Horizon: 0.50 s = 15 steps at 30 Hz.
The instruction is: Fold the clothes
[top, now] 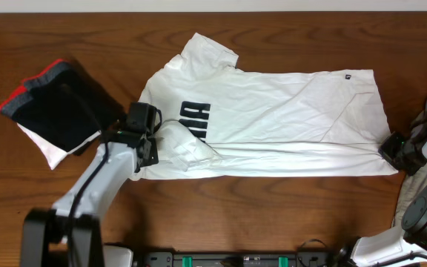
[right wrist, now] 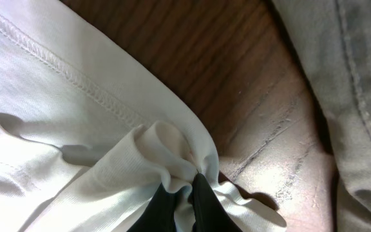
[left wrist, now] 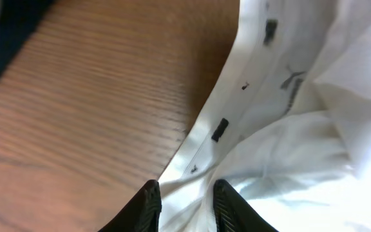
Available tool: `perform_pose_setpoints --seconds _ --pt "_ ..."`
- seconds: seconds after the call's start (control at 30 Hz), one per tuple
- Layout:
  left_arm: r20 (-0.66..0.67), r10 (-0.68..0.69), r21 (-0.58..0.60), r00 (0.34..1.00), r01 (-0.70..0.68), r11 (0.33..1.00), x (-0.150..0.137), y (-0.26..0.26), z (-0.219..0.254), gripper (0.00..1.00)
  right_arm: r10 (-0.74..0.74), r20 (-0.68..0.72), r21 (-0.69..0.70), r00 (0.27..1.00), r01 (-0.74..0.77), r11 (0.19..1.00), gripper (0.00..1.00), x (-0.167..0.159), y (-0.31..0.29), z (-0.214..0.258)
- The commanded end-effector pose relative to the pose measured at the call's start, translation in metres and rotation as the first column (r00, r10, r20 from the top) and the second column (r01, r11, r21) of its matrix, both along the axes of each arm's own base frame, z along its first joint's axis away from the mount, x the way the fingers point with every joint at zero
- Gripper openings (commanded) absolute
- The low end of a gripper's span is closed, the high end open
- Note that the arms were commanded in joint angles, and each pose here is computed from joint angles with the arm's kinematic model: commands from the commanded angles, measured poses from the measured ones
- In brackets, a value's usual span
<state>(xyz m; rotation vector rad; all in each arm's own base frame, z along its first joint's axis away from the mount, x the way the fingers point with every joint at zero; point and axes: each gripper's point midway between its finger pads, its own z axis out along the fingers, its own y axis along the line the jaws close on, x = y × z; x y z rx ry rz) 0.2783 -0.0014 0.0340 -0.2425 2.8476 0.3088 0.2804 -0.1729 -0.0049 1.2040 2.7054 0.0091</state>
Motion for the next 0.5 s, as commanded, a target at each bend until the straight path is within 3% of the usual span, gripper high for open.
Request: perform_pose_setpoints --seconds 0.0,0.2,0.47 --pt "0.140 0.067 -0.028 0.988 -0.064 0.998 0.011 0.002 0.041 0.30 -0.063 -0.137 -0.040 0.989 0.058 0.998 0.07 -0.037 -0.011 -0.023" --pt "0.093 0.044 -0.172 0.995 -0.027 0.985 -0.014 -0.021 0.047 0.30 -0.063 -0.137 -0.038 0.989 0.058 0.998 0.07 -0.036 -0.011 -0.024" --pt "-0.077 0.039 -0.154 0.996 -0.051 0.987 -0.048 -0.018 0.007 0.29 -0.062 -0.136 -0.033 0.989 0.058 0.998 0.08 -0.036 -0.010 -0.024"
